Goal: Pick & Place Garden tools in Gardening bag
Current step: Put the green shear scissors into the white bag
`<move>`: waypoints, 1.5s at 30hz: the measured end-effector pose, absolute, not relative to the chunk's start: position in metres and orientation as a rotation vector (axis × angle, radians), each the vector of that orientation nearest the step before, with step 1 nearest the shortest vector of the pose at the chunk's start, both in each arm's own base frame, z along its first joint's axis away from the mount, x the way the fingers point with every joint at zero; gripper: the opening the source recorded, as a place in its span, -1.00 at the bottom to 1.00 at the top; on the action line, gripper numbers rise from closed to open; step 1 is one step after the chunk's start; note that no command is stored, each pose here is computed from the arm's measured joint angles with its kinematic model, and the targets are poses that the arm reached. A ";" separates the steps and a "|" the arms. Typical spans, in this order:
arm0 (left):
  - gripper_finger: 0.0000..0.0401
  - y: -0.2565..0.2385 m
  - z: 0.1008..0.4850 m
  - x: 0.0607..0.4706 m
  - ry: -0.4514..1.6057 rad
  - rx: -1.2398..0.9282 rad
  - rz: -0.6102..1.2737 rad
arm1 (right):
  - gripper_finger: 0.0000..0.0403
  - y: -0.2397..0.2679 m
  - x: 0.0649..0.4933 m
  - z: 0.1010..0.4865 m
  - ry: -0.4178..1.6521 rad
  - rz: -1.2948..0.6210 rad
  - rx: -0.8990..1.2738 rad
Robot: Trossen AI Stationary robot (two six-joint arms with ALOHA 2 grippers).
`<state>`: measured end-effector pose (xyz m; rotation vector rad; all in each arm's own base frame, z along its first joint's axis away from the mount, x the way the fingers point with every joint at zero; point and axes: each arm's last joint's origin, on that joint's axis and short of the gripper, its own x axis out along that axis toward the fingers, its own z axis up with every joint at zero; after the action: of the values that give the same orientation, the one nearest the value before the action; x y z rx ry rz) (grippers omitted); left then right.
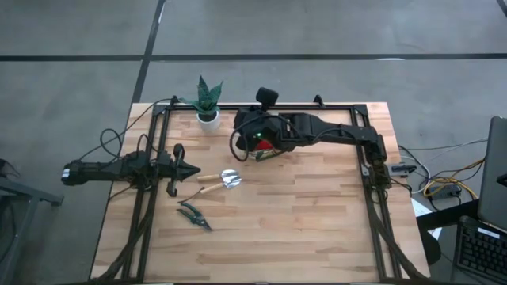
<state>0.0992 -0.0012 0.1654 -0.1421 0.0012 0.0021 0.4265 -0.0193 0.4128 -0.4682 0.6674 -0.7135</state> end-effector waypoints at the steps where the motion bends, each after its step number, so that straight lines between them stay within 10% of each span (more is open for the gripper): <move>1: -0.94 -0.001 0.165 0.099 0.001 -0.142 0.002 | -0.96 -0.019 0.427 0.411 0.672 -0.712 -0.470; 45: -0.94 -0.001 0.165 0.099 0.001 -0.142 0.002 | -0.96 -0.022 0.441 0.340 0.805 -0.615 -0.320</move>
<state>0.0992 -0.0012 0.1654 -0.1421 0.0012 0.0024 0.4406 -0.0225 0.3403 -0.3198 0.8048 -0.6150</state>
